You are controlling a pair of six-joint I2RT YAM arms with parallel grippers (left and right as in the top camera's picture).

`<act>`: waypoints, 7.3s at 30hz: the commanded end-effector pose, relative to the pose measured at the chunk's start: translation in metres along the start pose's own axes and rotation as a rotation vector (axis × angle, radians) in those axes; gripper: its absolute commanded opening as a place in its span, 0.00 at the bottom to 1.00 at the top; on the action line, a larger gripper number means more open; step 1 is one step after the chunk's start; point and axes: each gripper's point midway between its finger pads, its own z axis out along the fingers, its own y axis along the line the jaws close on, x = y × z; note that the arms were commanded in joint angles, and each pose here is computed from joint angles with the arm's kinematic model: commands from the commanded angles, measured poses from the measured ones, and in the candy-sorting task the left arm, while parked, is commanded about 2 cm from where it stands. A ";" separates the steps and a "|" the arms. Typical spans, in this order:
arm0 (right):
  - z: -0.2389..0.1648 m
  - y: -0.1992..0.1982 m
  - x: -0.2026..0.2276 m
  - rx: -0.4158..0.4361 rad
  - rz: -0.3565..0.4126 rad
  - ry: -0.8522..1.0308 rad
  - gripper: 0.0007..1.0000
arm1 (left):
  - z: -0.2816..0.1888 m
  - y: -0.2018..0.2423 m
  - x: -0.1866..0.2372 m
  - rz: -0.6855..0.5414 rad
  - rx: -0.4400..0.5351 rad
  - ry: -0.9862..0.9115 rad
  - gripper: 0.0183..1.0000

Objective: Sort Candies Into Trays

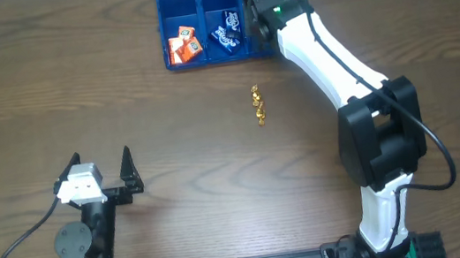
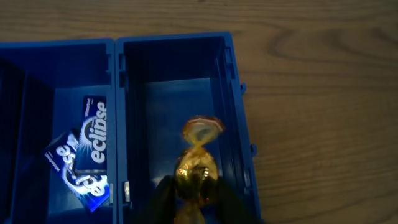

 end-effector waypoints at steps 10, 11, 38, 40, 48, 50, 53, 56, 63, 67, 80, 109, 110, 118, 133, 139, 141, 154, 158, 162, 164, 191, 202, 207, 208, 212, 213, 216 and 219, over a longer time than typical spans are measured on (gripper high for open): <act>0.005 -0.004 0.010 0.017 -0.016 0.036 1.00 | 0.001 -0.002 0.016 0.000 0.016 0.050 1.00; -0.002 -0.007 0.011 0.020 -0.006 0.046 1.00 | 0.001 -0.002 0.016 0.000 0.016 0.050 1.00; -0.043 0.037 0.216 -0.151 -0.086 0.539 1.00 | 0.001 -0.002 0.016 0.000 0.016 0.049 1.00; -0.042 0.038 0.219 -0.149 -0.092 0.546 1.00 | 0.001 -0.002 0.016 0.000 0.016 0.050 1.00; -0.025 0.040 0.230 -0.122 -0.082 0.563 1.00 | 0.001 -0.002 0.016 0.000 0.016 0.049 1.00; -0.024 0.040 0.231 -0.120 -0.077 0.564 1.00 | 0.001 -0.002 0.016 0.000 0.016 0.050 1.00; -0.024 0.040 0.231 -0.118 -0.071 0.565 1.00 | 0.001 -0.002 0.016 0.000 0.016 0.049 1.00; -0.023 0.040 0.231 -0.117 -0.067 0.565 0.86 | 0.001 -0.002 0.016 0.000 0.016 0.049 1.00; -0.022 0.040 0.230 -0.115 -0.060 0.558 0.36 | 0.001 -0.002 0.016 0.000 0.016 0.049 1.00; -0.022 0.039 0.229 -0.111 -0.060 0.556 0.34 | 0.001 -0.002 0.016 0.000 0.016 0.049 1.00; -0.025 0.031 0.228 -0.072 -0.065 0.552 0.20 | 0.001 -0.002 0.016 0.000 0.016 0.049 1.00; -0.029 -0.005 -0.018 -0.004 -0.028 -0.190 0.19 | 0.001 -0.002 0.016 0.000 0.016 0.050 1.00; -0.026 -0.004 -0.017 -0.004 -0.029 -0.189 0.19 | 0.001 -0.002 0.016 0.000 0.016 0.049 1.00; -0.017 -0.002 -0.012 0.000 -0.034 -0.175 0.27 | 0.001 -0.002 0.016 0.000 0.016 0.049 1.00; -0.027 0.004 -0.002 -0.001 -0.084 -0.143 1.00 | 0.001 -0.002 0.016 0.000 0.016 0.049 1.00; -0.067 0.020 0.028 -0.052 -0.089 -0.033 1.00 | 0.001 -0.002 0.016 0.000 0.016 0.050 1.00; -0.075 0.034 0.047 -0.100 -0.096 0.030 1.00 | 0.001 -0.002 0.016 0.000 0.016 0.049 1.00; -0.036 0.046 0.152 -0.056 -0.134 0.353 1.00 | 0.001 -0.002 0.016 0.000 0.016 0.049 1.00; -0.027 0.047 0.175 -0.072 -0.128 0.445 1.00 | 0.001 -0.002 0.016 0.000 0.016 0.049 1.00; -0.025 0.048 0.187 -0.078 -0.113 0.489 1.00 | 0.001 -0.002 0.016 0.000 0.016 0.050 1.00; -0.023 0.042 0.187 -0.065 -0.084 0.499 1.00 | 0.001 -0.002 0.016 0.000 0.016 0.050 1.00; 0.007 0.035 0.184 -0.080 -0.058 0.471 0.99 | 0.001 -0.002 0.016 0.000 0.016 0.050 1.00; 0.007 0.038 0.185 -0.102 -0.088 0.476 0.88 | 0.001 -0.002 0.016 0.000 0.016 0.049 1.00; 0.006 0.041 0.187 -0.116 -0.086 0.485 0.77 | 0.001 -0.002 0.016 0.000 0.016 0.050 1.00; 0.006 0.042 0.188 -0.121 -0.085 0.488 0.76 | 0.001 -0.002 0.016 0.000 0.016 0.049 1.00; 0.004 0.046 0.190 -0.139 -0.084 0.496 0.72 | 0.001 -0.002 0.016 0.000 0.016 0.049 1.00; 0.004 0.047 0.190 -0.145 -0.081 0.499 0.70 | 0.001 -0.002 0.016 0.000 0.016 0.049 1.00; 0.004 0.047 0.190 -0.147 -0.074 0.502 0.67 | 0.001 -0.002 0.016 0.000 0.016 0.049 1.00; 0.004 0.048 0.191 -0.149 -0.069 0.505 0.61 | 0.001 -0.002 0.016 0.000 0.016 0.049 1.00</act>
